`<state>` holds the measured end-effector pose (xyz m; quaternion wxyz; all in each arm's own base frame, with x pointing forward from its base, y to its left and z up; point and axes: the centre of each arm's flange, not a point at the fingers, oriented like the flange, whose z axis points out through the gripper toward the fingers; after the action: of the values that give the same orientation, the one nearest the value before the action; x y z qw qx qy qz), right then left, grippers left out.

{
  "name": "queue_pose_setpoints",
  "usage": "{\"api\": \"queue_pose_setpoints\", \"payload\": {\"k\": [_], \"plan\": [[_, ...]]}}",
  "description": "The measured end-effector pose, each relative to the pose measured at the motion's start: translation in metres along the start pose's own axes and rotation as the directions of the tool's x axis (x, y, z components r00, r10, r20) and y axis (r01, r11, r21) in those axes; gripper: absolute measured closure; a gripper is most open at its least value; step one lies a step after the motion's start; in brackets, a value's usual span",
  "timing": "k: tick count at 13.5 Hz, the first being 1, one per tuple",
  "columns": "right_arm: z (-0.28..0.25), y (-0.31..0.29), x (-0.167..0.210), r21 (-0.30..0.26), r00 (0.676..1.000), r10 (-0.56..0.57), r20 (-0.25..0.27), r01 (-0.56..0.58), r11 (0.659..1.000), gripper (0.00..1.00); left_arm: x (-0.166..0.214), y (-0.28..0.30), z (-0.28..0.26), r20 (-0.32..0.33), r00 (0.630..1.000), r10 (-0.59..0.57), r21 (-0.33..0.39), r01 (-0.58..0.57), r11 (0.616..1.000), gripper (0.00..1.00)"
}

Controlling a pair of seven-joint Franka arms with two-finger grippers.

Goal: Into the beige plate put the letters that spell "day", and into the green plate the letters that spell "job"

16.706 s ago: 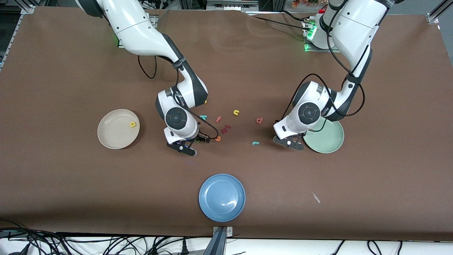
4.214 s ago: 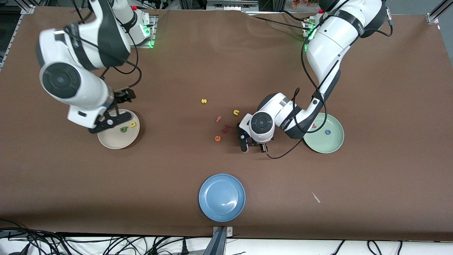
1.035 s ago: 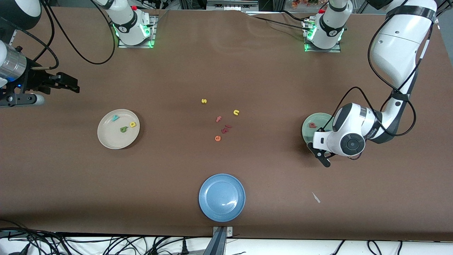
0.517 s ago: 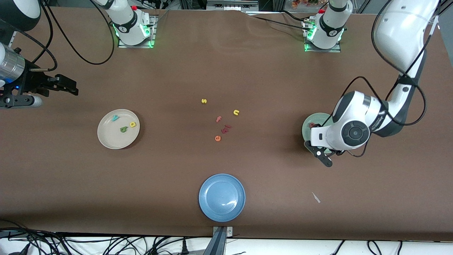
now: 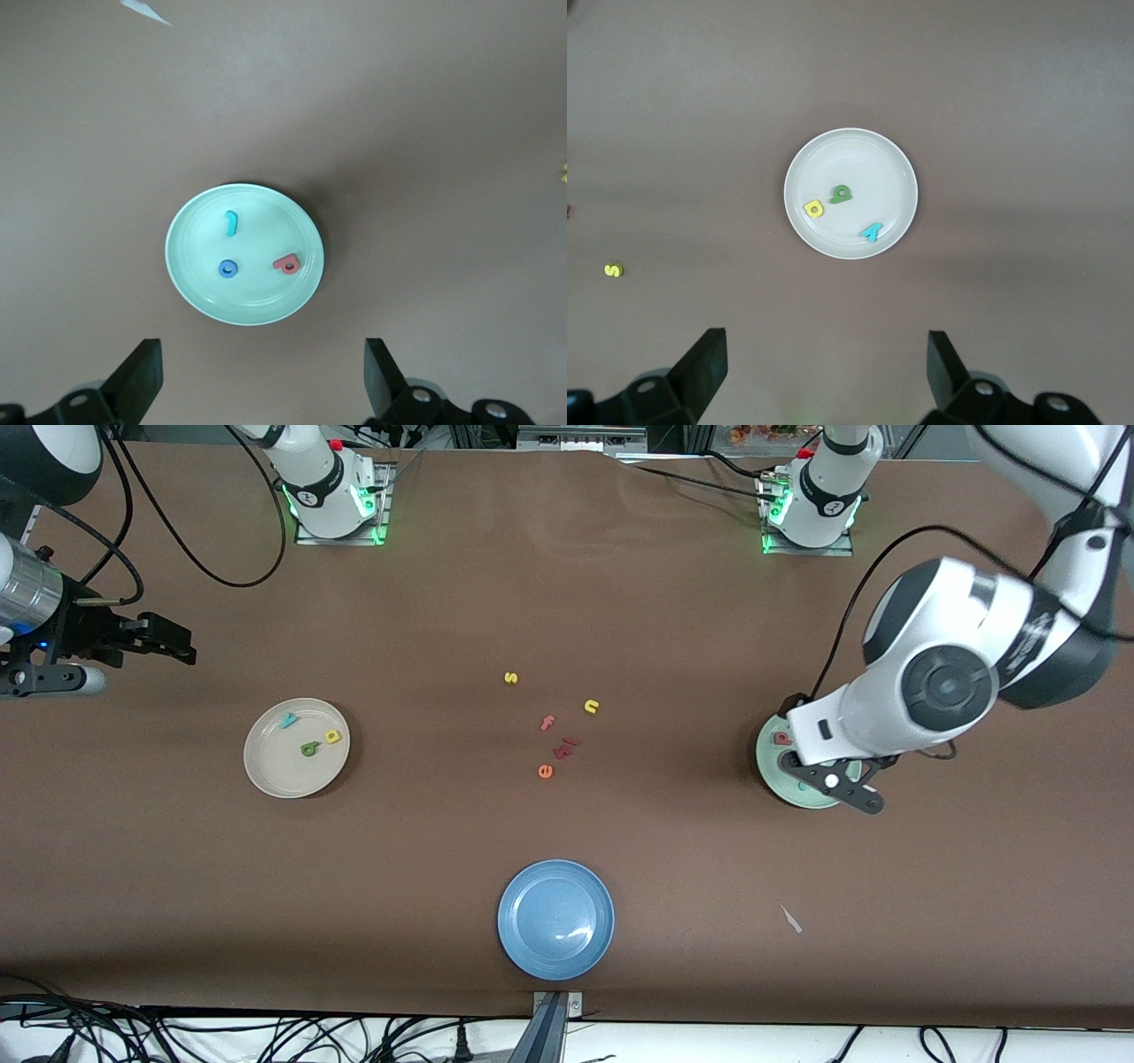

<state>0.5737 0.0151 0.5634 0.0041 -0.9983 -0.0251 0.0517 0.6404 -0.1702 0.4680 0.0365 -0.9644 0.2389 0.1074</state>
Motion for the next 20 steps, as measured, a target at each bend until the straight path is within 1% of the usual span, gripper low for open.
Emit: {"api": "queue_pose_setpoints", "payload": {"k": [2,3,5,6,9,11,12,16,20], "plan": [[0.000,0.000,0.000,0.000,1.000,0.000,0.001,0.000,1.000,0.00,-0.024,-0.021,-0.035,-0.042,0.997,-0.071,0.029,0.072,0.997,0.00],[0.000,0.000,0.000,0.000,1.000,0.000,0.001,0.000,1.000,0.00,-0.038,-0.034,-0.049,-0.061,0.992,-0.115,0.014,0.116,0.993,0.00],[0.001,0.000,0.000,0.000,1.000,0.001,0.001,-0.001,1.000,0.00,-0.068,-0.051,-0.073,-0.094,0.976,-0.196,-0.053,0.192,0.980,0.00],[0.001,0.000,0.000,0.000,1.000,0.001,0.001,-0.001,1.000,0.00,-0.083,-0.055,-0.080,-0.108,0.968,-0.226,-0.073,0.219,0.973,0.00],[0.001,0.000,0.001,0.000,1.000,0.001,0.001,-0.001,1.000,0.00,-0.134,-0.057,-0.092,-0.192,0.941,-0.280,-0.061,0.273,0.960,0.00],[0.001,0.000,0.001,0.000,1.000,0.001,0.000,-0.001,1.000,0.00,-0.161,-0.058,-0.097,-0.221,0.927,-0.304,-0.058,0.298,0.953,0.00],[0.001,0.000,0.001,0.000,1.000,0.001,0.000,-0.001,1.000,0.00,-0.167,-0.058,-0.100,-0.231,0.921,-0.314,-0.059,0.309,0.949,0.00],[0.001,0.001,0.001,0.000,1.000,0.001,0.000,-0.001,1.000,0.00,-0.171,-0.071,-0.094,-0.219,0.900,-0.376,-0.079,0.368,0.926,0.00],[0.001,0.001,0.001,0.000,1.000,0.001,0.000,-0.001,1.000,0.00,-0.173,-0.075,-0.092,-0.189,0.896,-0.402,-0.107,0.388,0.915,0.00]]}}
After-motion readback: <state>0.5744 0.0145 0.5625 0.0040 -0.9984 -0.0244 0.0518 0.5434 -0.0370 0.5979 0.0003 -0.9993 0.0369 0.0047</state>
